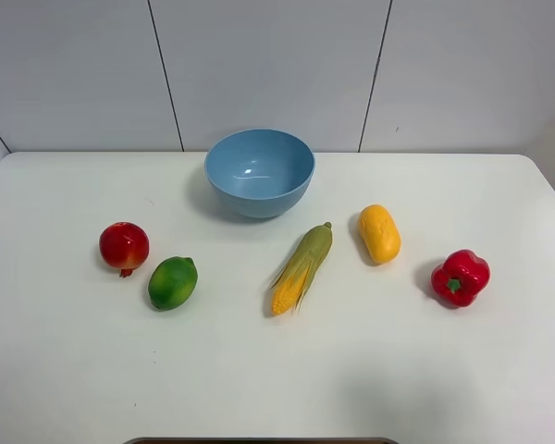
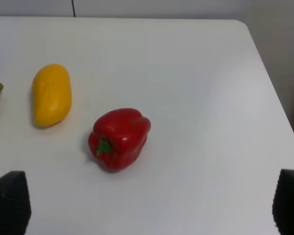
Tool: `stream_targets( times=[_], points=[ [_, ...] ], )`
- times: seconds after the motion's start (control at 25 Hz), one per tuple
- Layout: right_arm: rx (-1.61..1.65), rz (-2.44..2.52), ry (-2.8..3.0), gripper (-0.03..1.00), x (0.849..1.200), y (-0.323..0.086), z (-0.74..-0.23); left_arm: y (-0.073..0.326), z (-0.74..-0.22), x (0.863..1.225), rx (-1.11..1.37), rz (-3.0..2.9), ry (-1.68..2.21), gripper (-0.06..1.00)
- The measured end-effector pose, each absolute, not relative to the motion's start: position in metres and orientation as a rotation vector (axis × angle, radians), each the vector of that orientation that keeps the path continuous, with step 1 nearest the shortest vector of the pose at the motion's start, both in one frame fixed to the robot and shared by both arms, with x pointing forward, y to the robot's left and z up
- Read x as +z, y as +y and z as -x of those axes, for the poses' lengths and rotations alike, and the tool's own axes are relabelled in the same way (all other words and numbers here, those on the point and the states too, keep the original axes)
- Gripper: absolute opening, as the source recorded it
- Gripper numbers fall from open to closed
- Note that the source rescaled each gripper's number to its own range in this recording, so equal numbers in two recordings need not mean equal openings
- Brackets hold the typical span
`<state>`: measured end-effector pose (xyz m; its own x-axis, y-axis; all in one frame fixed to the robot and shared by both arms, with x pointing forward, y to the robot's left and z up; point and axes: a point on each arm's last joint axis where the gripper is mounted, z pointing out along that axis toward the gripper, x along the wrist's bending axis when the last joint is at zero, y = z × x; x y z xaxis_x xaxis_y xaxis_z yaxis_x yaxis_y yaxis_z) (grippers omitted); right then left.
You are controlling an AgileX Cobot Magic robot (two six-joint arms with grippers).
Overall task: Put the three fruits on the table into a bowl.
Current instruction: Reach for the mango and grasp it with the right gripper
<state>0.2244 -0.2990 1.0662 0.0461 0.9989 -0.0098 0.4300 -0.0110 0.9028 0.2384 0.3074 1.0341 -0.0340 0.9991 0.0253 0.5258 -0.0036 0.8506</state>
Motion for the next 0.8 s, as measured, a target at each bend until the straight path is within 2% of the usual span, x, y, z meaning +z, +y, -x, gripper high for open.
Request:
stream_targets(
  times=[0.44,0.8],
  points=[
    [0.988,-1.567,1.465,1.00,1.072,-0.297,-0.222,0.307,-0.238,1.034,0.936,-1.599,1.630,1.00],
    [0.983,-1.590,1.471,1.00,1.135,-0.298,-0.247,0.307,-0.238,1.034,0.936,-1.598,1.631,1.00]
  ],
)
